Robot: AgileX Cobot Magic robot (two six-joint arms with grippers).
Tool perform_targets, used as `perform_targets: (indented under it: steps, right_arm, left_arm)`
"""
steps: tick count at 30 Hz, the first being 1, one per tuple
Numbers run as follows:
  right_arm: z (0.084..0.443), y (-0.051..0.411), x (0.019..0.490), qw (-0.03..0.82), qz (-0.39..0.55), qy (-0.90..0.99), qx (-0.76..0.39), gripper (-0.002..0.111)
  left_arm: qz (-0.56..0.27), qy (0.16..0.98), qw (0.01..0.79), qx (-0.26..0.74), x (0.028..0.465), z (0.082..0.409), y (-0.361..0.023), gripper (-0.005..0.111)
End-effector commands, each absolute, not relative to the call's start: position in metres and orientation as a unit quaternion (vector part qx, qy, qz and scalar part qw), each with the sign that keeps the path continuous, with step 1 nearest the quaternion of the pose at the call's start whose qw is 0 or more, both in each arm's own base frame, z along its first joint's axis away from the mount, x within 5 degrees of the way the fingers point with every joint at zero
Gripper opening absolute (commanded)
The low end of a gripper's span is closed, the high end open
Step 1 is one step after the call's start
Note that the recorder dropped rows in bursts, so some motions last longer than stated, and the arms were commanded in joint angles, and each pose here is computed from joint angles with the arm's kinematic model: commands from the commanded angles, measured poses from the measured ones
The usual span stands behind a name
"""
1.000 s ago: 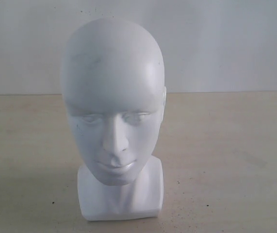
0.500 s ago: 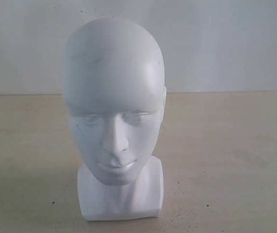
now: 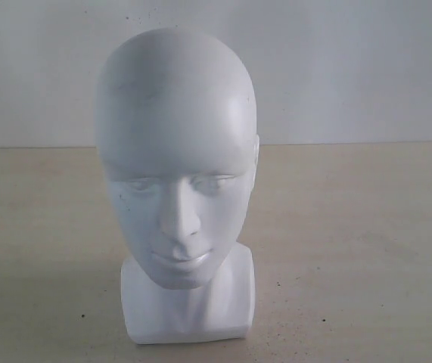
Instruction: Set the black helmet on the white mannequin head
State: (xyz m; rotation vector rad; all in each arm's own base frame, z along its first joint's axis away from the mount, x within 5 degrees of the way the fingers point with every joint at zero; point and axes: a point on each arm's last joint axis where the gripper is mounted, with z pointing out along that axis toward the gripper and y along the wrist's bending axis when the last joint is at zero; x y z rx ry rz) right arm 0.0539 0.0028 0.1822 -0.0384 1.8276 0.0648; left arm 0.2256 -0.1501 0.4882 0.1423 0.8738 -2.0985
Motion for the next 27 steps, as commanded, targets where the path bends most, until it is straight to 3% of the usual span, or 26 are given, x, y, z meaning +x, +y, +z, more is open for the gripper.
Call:
perform_targets:
  steps: [1, 15, 27]
  right_arm:
    - [0.183, 0.003, 0.054, 0.614, 0.026, 0.788, -0.017, 0.0]
    - [0.183, 0.003, 0.054, 0.614, 0.026, 0.788, -0.017, 0.0]
    - [0.183, 0.003, 0.054, 0.614, 0.026, 0.788, -0.017, 0.0]
  left_arm:
    - [-0.853, 0.303, 0.421, 0.061, 0.221, 0.495, -0.144, 0.005]
    - [-0.869, 0.294, 0.392, 0.068, 0.21, 0.492, -0.168, 0.005]
    - [-0.879, 0.298, 0.372, 0.026, 0.227, 0.474, -0.188, 0.005]
